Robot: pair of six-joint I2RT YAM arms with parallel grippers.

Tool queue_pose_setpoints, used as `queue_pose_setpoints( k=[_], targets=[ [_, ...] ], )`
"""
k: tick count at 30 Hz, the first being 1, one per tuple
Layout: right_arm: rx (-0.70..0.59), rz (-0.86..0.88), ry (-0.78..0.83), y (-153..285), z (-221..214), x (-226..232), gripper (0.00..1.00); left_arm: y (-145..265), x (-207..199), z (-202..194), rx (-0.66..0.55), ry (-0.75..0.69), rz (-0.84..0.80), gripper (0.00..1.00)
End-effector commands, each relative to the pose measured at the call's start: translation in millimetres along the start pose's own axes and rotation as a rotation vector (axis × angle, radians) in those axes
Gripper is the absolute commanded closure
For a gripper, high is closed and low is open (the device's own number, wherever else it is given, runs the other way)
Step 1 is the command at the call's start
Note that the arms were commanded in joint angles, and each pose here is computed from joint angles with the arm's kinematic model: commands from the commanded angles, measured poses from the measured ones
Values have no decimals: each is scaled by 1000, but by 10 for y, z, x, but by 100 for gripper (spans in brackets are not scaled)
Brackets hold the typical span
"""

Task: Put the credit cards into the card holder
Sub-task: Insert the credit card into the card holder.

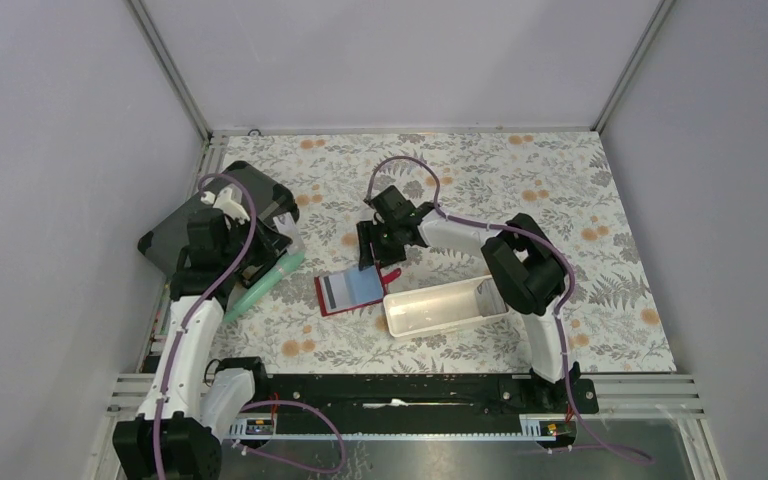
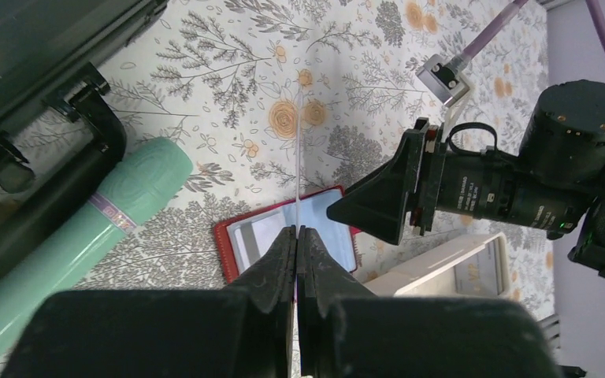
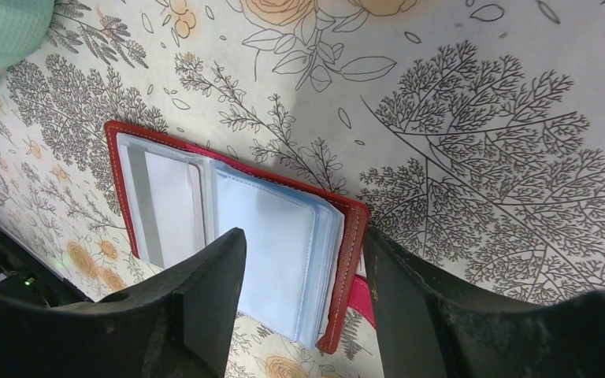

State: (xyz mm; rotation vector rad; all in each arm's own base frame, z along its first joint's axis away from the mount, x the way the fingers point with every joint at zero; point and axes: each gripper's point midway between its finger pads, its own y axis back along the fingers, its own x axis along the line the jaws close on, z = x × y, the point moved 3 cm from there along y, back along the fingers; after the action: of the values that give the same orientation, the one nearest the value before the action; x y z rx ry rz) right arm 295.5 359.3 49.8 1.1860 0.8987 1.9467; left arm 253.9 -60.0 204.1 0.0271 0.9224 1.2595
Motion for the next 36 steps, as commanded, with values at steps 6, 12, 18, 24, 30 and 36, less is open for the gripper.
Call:
queue_pose_setpoints(
  k=[6, 12, 18, 24, 30, 36],
  targets=[
    [-87, -101, 90, 403, 141, -7, 29, -225, -263, -328, 11, 128, -153, 100],
    [-33, -172, 18, 557, -10, -411, 26, -452, -252, -643, 136, 134, -187, 100],
    [2, -83, -23, 573, -164, -453, 32, -591, -144, -870, 224, 154, -167, 100],
    [34, 8, -51, 467, -183, -356, 42, -660, -90, -977, 273, 168, -166, 100],
    [49, 12, -62, 436, -214, -370, 56, -747, -59, -1048, 291, 201, -174, 100],
    [66, 16, -73, 400, -256, -376, 62, -755, -21, -1118, 315, 207, -167, 100]
  ],
)
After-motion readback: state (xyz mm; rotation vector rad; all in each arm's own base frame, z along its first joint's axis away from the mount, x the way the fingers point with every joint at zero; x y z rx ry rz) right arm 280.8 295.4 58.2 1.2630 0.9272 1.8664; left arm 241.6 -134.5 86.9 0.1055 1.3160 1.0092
